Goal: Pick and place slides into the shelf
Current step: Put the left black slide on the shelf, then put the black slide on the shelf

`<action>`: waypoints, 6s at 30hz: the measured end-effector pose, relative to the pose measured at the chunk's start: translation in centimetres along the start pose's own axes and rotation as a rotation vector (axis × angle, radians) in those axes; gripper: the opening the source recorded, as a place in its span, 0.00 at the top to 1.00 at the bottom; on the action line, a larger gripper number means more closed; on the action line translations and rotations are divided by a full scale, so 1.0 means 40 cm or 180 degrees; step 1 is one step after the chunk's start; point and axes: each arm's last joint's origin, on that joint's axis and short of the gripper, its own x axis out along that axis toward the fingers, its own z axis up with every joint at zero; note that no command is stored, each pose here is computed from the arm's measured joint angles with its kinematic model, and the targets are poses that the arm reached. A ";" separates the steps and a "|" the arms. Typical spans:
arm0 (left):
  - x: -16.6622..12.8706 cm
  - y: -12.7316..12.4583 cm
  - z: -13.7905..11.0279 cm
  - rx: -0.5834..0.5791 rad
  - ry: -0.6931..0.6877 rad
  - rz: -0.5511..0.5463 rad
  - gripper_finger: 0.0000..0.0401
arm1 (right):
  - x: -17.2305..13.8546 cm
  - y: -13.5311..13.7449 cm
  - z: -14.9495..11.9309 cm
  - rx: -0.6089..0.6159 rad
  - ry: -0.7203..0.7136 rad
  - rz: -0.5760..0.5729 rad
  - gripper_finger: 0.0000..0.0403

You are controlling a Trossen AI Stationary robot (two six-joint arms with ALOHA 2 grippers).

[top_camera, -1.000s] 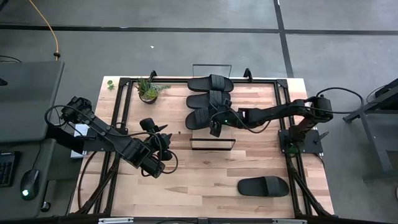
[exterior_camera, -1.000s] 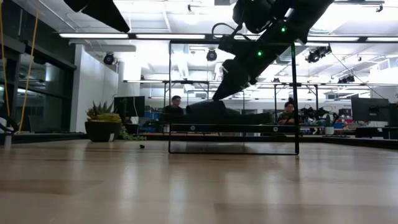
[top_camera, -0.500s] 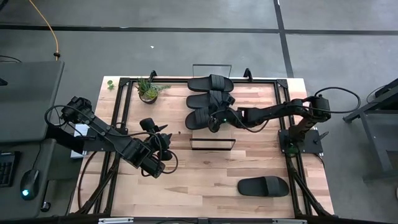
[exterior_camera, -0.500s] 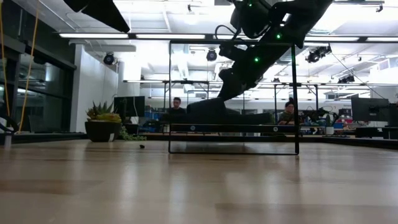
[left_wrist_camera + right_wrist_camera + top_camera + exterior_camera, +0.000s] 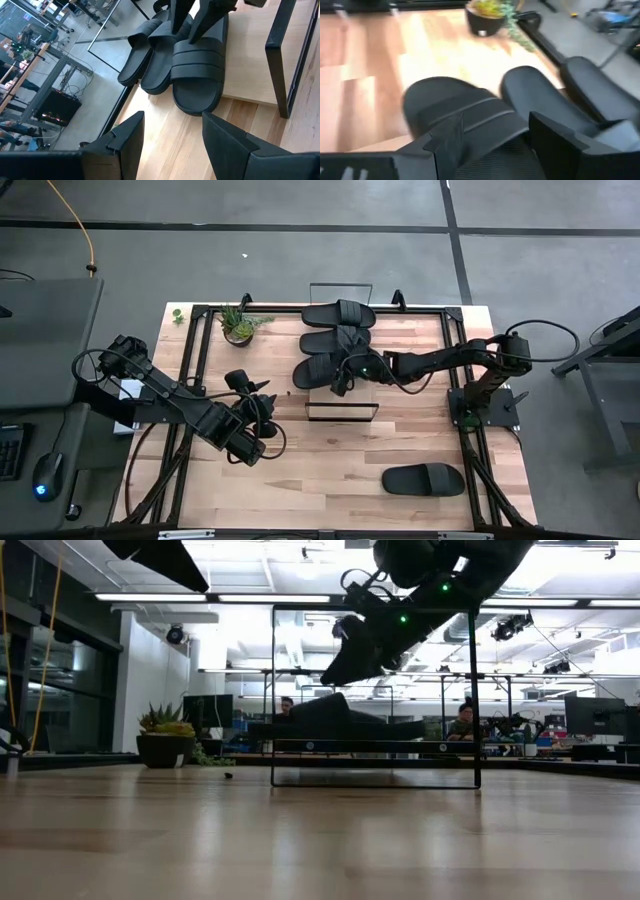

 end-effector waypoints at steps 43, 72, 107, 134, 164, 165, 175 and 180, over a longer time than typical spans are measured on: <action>0.000 0.000 0.000 -0.0004 -0.0001 -0.0001 0.54 | -0.022 0.022 -0.058 -0.0362 0.0750 -0.0090 0.46; 0.000 0.001 -0.001 0.0010 0.0003 0.0003 0.54 | -0.303 -0.071 0.046 0.0038 0.0582 0.0171 0.46; 0.000 -0.002 0.002 -0.0045 -0.0018 -0.0017 0.54 | -0.396 -0.002 -0.075 0.1860 0.2926 0.0693 0.46; 0.000 -0.002 0.002 -0.0043 -0.0019 -0.0017 0.54 | -0.543 0.276 -0.125 0.2488 0.3383 0.1180 0.46; 0.000 -0.005 0.004 -0.0082 -0.0014 -0.0047 0.54 | -0.476 0.562 -0.134 0.0705 0.4772 -0.1023 0.46; 0.000 -0.005 0.004 -0.0089 -0.0016 -0.0049 0.54 | -0.475 0.567 -0.141 0.0675 0.4778 -0.1047 0.46; 0.000 -0.007 0.006 -0.0125 -0.0031 -0.0063 0.54 | -0.492 0.582 -0.163 0.0582 0.4703 -0.1155 0.46; 0.000 -0.007 0.006 -0.0125 -0.0031 -0.0064 0.54 | -0.489 0.580 -0.164 0.0546 0.4527 -0.1193 0.46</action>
